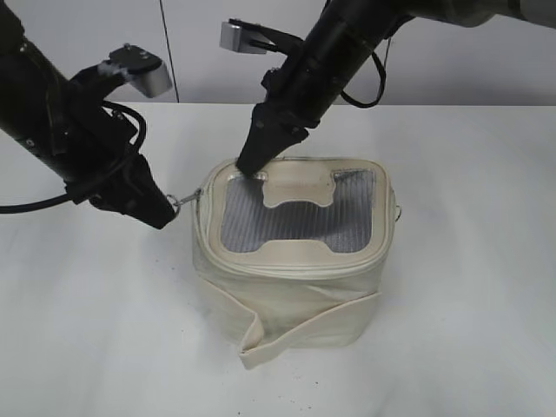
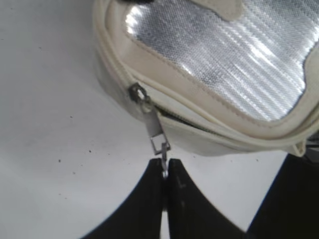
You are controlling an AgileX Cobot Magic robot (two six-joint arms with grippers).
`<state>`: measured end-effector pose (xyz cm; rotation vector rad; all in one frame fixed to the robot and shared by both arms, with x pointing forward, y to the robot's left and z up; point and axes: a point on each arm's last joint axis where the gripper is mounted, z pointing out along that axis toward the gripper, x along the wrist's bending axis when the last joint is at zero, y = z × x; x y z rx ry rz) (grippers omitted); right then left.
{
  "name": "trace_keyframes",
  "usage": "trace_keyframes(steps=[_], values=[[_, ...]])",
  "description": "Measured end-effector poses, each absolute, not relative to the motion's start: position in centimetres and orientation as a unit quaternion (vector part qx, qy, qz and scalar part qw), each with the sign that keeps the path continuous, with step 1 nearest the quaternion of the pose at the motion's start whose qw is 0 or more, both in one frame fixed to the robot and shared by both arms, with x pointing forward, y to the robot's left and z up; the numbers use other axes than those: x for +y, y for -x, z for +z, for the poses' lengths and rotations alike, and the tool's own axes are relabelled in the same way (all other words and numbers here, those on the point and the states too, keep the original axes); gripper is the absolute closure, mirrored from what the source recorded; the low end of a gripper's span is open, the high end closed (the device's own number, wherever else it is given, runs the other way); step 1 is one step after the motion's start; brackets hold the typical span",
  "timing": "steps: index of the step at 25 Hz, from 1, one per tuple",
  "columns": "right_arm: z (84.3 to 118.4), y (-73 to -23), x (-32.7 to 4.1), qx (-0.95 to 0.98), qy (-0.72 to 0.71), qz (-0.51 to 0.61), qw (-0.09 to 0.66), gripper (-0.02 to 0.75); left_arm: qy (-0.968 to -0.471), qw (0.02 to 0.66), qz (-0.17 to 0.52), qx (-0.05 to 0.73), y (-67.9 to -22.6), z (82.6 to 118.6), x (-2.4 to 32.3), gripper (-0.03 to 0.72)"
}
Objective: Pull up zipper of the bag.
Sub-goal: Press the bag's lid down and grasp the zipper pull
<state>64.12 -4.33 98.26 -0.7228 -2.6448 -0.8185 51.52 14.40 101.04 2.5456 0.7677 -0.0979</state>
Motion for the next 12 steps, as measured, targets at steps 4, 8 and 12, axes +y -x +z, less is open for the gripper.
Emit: trace_keyframes(steps=[4,8,12], values=[[98.7,-64.3,-4.2,-0.915,0.254,-0.284,0.131,0.694,-0.927,0.225,-0.065,0.292,-51.0,100.9,14.5,0.69],[99.1,-64.7,-4.0,-0.916,0.255,-0.285,0.123,0.694,-0.925,0.215,-0.088,0.302,-50.3,100.5,14.6,0.69],[99.2,-64.8,-4.0,-0.916,0.259,-0.283,0.119,0.696,-0.93,0.202,-0.109,0.287,-48.8,100.4,13.2,0.69]])
